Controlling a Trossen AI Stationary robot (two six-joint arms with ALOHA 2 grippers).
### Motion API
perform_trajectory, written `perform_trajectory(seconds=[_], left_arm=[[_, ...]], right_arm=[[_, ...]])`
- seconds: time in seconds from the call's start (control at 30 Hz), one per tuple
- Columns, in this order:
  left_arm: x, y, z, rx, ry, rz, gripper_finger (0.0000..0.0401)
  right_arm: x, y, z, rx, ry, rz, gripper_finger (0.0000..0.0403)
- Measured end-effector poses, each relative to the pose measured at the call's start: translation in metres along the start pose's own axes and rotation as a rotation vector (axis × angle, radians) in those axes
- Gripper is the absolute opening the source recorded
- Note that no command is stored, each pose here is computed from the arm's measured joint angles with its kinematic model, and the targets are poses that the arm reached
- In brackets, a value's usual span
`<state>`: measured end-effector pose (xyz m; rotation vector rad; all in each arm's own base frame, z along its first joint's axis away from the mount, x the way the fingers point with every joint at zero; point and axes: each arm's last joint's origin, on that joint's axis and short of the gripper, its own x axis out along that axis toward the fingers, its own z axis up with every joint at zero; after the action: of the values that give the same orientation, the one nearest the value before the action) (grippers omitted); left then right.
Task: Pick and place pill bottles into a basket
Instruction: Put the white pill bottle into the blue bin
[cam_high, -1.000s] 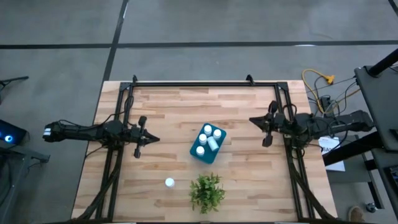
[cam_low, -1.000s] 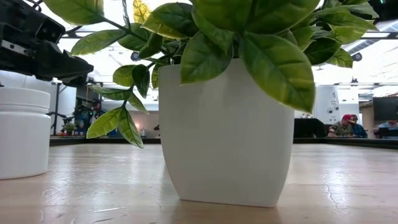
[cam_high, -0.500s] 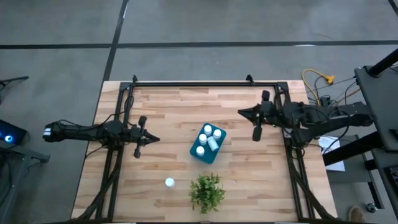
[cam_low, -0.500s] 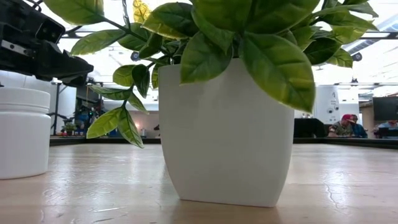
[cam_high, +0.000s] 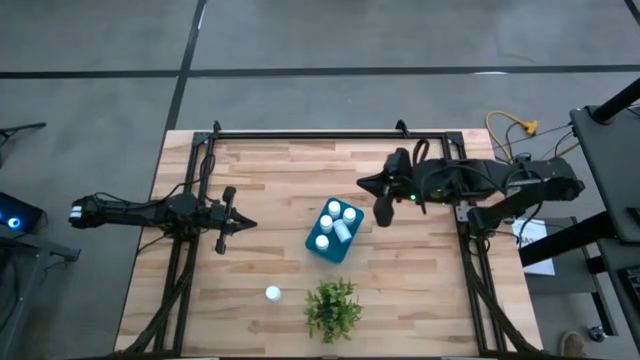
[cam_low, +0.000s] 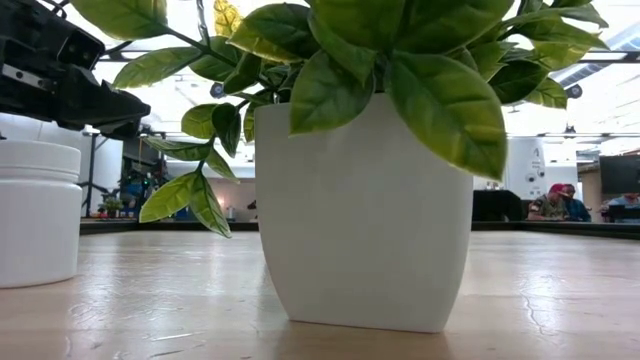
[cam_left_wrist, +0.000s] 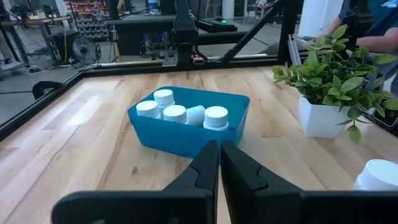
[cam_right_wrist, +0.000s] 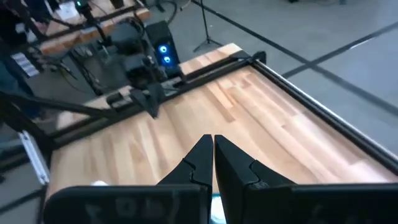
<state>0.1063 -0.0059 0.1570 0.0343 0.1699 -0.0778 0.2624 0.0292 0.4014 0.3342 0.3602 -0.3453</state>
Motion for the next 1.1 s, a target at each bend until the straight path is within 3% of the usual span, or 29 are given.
perform_trajectory(seconds=[0.27,0.43,0.57,0.8,0.93,1.1], left_arm=[[0.000,0.000,0.000,0.000,0.002,0.000,0.0000],[0.000,0.000,0.000,0.000,0.006,0.000,0.0000],[0.001,0.000,-0.001,0.000,0.008,0.000,0.0000],[0.000,0.000,0.000,0.000,0.006,0.000,0.0000],[0.000,0.000,0.000,0.000,0.007,0.000,0.0000],[0.000,0.000,0.000,0.000,0.004,0.000,0.0000]], right_arm=[[0.017,0.015,0.011,-0.029,0.091,-0.006,0.0008],[0.031,0.024,0.012,0.107,0.123,0.005,0.0008],[0.035,0.028,0.010,0.232,0.241,0.065,0.0008],[0.036,0.023,-0.004,0.359,0.427,-0.102,0.0009],[0.040,0.022,-0.009,0.379,0.492,-0.131,0.0027],[0.047,0.020,-0.013,0.372,0.540,-0.154,0.0079]])
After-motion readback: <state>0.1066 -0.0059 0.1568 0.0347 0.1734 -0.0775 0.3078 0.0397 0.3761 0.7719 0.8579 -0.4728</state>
